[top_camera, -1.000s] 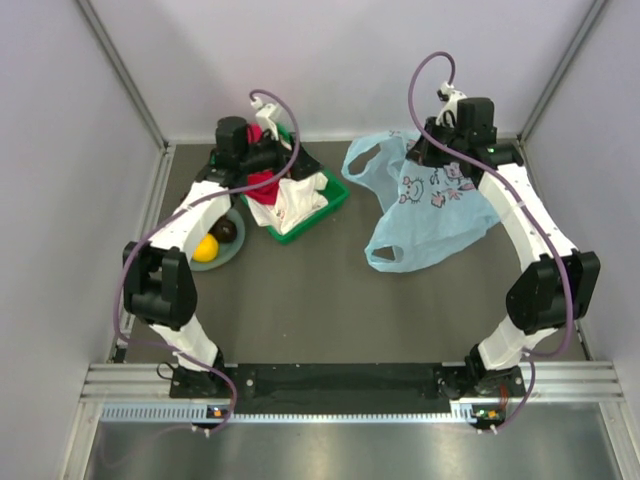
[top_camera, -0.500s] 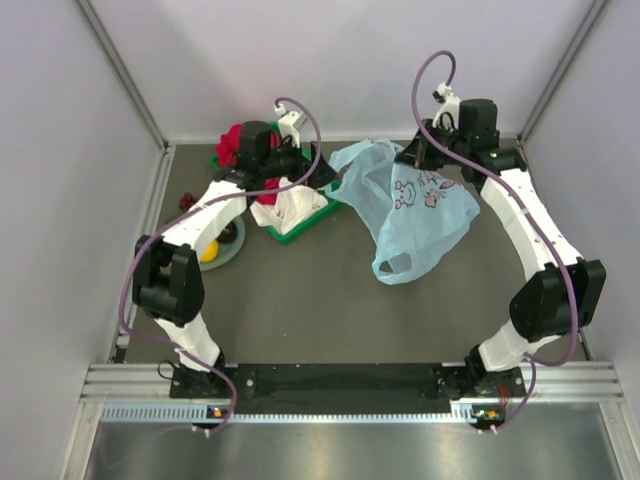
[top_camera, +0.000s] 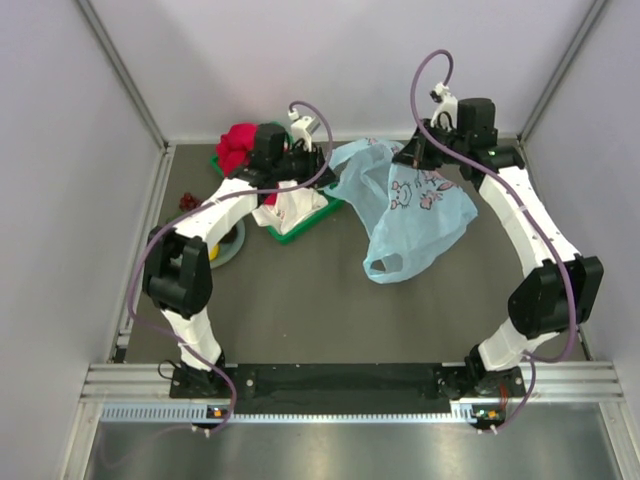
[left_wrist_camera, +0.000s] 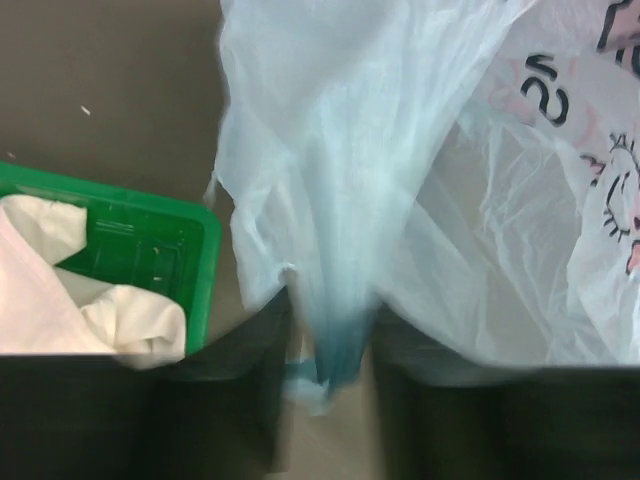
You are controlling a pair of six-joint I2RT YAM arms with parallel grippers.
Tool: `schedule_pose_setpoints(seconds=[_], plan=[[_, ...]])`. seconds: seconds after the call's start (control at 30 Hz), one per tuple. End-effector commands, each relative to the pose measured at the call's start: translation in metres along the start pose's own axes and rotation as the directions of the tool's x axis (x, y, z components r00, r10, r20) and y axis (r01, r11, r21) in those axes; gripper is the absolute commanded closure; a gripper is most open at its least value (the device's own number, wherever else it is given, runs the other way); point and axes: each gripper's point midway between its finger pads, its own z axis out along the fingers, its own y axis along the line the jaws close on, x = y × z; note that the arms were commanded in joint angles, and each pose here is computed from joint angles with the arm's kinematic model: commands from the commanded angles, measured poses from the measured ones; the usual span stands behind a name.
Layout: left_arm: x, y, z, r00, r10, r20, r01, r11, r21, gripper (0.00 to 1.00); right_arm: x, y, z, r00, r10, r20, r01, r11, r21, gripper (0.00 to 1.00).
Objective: Place the fruits into the plastic bag
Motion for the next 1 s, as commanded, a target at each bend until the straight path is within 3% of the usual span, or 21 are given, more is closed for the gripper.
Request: schedule_pose_setpoints(seconds=[0.0,0.07,0.2,0.33,0.43,0.53,0.63,0.8,0.97], plan=[[-0.024,-0.008,0.000,0.999,0.024,0.026,-0.025,1.000,0.012,0.85,-0.020,0.012,0.002,0.998,-0.062,0.030,0.063,0.998,-0.019,1.00],[-0.025,-0.009,-0.001,1.000,0.015,0.022,-0.015,1.000,0.006,1.00,-0.019,0.003,0.002,0.998,-0.065,0.023,0.064,0.998,0.024,0.99],[-0.031,-0.010,-0.005,0.999,0.018,0.039,-0.017,1.000,-0.010,1.00,-0.025,-0.014,-0.003,0.996,-0.082,0.043,0.075,0.988,0.136,0.86],[-0.034,-0.012,-0.005,0.999,0.003,0.038,-0.003,1.000,-0.010,1.00,-0.027,-0.017,-0.012,0.990,-0.135,0.048,0.124,0.975,0.186,0.49],[-0.038,-0.012,-0.004,0.999,-0.026,0.031,0.026,1.000,-0.016,1.00,-0.026,-0.008,-0.020,0.967,-0.249,0.047,0.230,0.941,0.246,0.41],[-0.047,-0.012,-0.004,0.998,-0.045,0.035,0.046,0.998,-0.039,1.00,-0.027,-0.010,-0.035,0.933,-0.357,0.041,0.316,0.869,0.382,0.37],[-0.055,-0.011,-0.003,0.998,-0.055,0.038,0.058,0.997,-0.055,1.00,-0.021,-0.007,-0.050,0.931,-0.362,0.053,0.293,0.822,0.488,0.34],[-0.057,-0.010,0.002,0.994,-0.108,0.034,0.109,0.993,-0.051,1.00,0.008,0.016,-0.065,0.962,-0.268,0.059,0.211,0.859,0.467,0.30],[-0.059,-0.004,0.008,0.988,-0.154,0.023,0.156,0.985,-0.078,1.00,0.058,0.039,-0.074,0.975,-0.218,-0.049,0.221,0.900,0.376,0.30]])
